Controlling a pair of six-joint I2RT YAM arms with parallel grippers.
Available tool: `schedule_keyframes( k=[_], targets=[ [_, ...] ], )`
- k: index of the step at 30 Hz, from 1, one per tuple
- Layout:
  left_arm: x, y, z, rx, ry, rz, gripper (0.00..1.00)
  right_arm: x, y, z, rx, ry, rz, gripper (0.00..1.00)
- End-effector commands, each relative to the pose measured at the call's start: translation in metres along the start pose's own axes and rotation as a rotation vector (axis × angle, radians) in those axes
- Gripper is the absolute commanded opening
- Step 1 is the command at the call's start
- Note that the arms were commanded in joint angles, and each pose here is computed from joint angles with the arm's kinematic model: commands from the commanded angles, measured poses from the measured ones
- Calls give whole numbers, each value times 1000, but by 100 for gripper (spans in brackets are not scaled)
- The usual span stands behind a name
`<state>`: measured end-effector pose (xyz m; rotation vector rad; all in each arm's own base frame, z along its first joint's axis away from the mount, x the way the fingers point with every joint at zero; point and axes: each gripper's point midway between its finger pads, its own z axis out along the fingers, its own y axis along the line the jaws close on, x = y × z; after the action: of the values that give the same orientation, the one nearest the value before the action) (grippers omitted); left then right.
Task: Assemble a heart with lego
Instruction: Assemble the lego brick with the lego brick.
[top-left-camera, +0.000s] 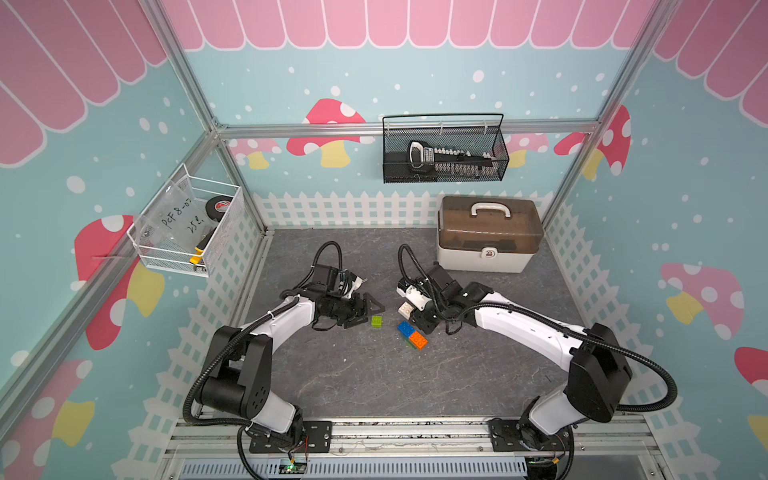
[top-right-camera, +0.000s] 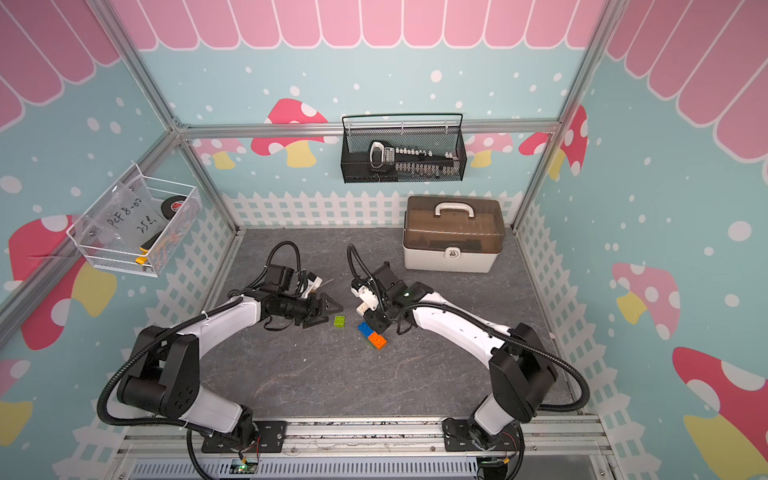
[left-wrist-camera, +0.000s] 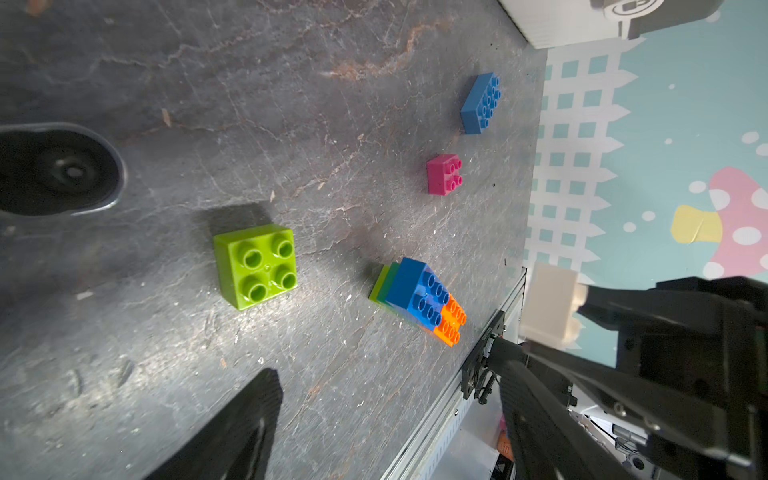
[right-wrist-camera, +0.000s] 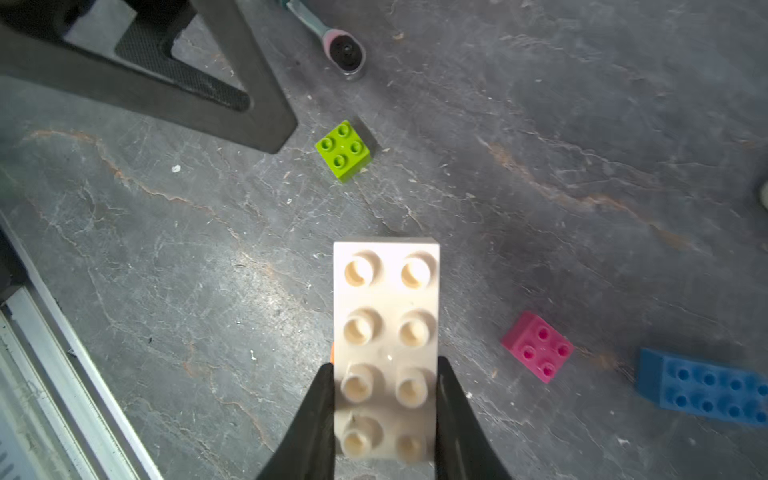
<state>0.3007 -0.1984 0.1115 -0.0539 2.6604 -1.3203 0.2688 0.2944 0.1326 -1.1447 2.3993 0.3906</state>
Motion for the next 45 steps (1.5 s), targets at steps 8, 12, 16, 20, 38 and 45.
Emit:
schedule_keyframes(
  k=[8,12,16,20,38,45],
  targets=[
    [10,-3,-2,47,19,34,82,23,11,28,-8,139,-19,20],
    [13,-1,-1,41,24,30,82,19,15,34,-15,134,-22,21],
    [14,1,-1,37,24,30,81,15,17,38,-16,127,-17,22],
    [15,2,0,34,27,26,81,17,15,43,-6,135,-3,23],
    [14,5,5,25,37,19,80,23,12,38,20,85,70,32],
    [17,4,8,31,48,23,80,26,17,39,-11,83,53,32]
  ],
)
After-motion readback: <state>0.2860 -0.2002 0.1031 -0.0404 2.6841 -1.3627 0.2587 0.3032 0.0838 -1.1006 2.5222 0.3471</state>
